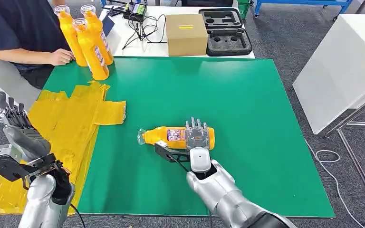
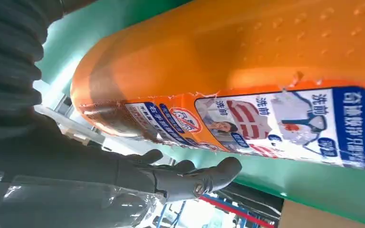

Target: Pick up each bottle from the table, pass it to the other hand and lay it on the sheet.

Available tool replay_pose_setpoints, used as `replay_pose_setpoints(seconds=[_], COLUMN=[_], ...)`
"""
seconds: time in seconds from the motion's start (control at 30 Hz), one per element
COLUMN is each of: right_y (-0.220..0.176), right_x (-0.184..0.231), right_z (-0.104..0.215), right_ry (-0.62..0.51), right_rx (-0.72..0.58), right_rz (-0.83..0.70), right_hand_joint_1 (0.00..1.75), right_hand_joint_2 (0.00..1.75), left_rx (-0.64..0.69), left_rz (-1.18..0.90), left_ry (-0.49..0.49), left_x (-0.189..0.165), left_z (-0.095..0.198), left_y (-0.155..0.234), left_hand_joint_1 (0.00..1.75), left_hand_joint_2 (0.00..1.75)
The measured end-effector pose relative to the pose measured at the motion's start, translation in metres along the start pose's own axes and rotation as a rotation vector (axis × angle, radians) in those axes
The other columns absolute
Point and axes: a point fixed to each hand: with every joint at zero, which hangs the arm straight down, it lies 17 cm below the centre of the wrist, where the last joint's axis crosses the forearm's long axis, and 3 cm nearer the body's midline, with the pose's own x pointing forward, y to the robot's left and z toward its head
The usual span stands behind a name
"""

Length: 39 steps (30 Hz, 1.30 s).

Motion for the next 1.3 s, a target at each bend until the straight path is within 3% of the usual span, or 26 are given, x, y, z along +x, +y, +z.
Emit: replay_pose_setpoints(seconds=[0.03,0.07,0.13,0.23,0.73,0.77,0.8,1.3], right_y=[0.000,0.000,0.001,0.006,0.013,0.014,0.014,0.017], right_x=[0.000,0.000,-0.001,-0.006,-0.024,-0.025,-0.025,-0.025], right_z=[0.000,0.000,0.000,0.001,0.004,0.004,0.004,0.004], right_ry=[0.000,0.001,0.004,0.011,0.049,0.051,0.051,0.055], right_rx=[0.000,0.000,0.004,0.009,0.017,0.021,0.024,0.044], right_rz=[0.000,0.000,0.004,0.016,0.026,0.026,0.029,0.032], right_hand_joint_1=[0.72,1.33,1.71,1.75,1.75,1.10,0.00,0.00], right_hand_joint_2=[1.75,1.75,1.75,1.75,1.75,1.75,1.75,1.75], left_rx=[0.000,0.000,0.001,-0.003,-0.004,-0.002,0.002,0.009], left_rz=[0.000,0.000,0.000,0.003,0.013,0.013,0.012,0.007], left_ry=[0.000,0.000,0.001,0.003,0.005,0.004,0.003,0.007], left_x=[0.000,0.000,0.000,0.000,0.003,0.004,0.004,0.004], left_z=[0.000,0.000,0.000,0.000,-0.001,-0.001,-0.001,0.003], left_y=[0.000,0.000,0.000,0.000,0.000,0.001,0.002,0.003], left_hand_joint_1=[0.00,0.00,0.00,0.00,0.00,0.00,0.00,0.00], left_hand_joint_2=[0.00,0.00,0.00,0.00,0.00,0.00,0.00,0.00])
